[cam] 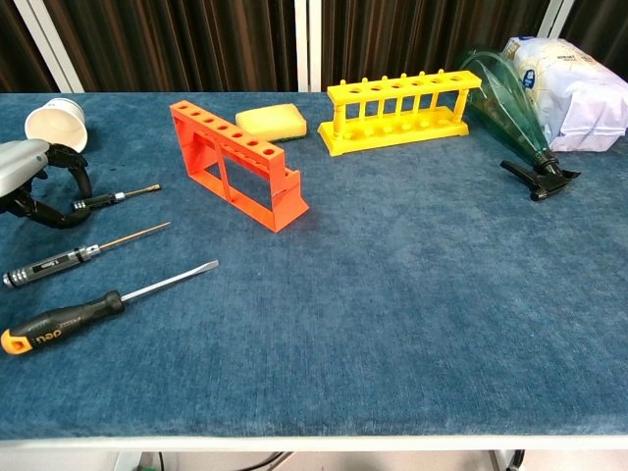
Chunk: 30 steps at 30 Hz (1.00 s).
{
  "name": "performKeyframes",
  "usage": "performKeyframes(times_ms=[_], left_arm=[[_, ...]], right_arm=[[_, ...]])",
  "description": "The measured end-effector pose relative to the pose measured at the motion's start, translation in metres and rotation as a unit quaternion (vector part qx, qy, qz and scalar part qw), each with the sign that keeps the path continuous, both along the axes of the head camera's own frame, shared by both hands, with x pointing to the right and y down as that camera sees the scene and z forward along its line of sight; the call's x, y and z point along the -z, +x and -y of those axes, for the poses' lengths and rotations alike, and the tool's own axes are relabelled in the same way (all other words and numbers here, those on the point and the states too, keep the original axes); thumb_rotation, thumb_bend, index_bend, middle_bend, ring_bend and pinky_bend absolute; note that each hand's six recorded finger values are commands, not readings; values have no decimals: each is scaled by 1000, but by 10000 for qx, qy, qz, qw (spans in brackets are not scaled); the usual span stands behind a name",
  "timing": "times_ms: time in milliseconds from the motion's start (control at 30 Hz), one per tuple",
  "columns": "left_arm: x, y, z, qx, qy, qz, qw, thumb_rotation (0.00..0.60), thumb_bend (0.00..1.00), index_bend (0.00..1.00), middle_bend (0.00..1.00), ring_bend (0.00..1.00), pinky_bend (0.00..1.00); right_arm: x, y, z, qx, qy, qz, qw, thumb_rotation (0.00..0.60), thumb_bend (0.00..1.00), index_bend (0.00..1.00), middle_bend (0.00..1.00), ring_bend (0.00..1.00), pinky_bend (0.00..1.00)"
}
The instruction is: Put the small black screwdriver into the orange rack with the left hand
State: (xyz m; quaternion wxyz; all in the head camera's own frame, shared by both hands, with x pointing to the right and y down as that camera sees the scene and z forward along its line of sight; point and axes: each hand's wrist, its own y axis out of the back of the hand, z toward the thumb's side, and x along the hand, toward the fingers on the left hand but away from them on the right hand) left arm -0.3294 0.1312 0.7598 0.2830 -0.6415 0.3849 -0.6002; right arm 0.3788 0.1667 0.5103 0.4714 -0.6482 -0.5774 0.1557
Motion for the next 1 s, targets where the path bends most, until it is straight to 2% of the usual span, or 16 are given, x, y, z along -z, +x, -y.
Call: performKeyframes(times_ms=[367,733,1000], left_arm=[[2,-1,0,37,-34,-70,10000,599,336,503,182,57,214],[-2,-1,-1,28,-111,-78,9999,600,346,509,184,57,215],[4,2,2,25,38,-181,9998,600,384,542,199,63,215]], right_arm=[[-2,-2,0,14,-18,-21,10000,600,437,0,4,0,0],[-3,-2,-1,65,30,-56,10000,600,436,0,7,0,0],[-4,-2,-1,55,33,-58,10000,600,436,0,7,0,0]])
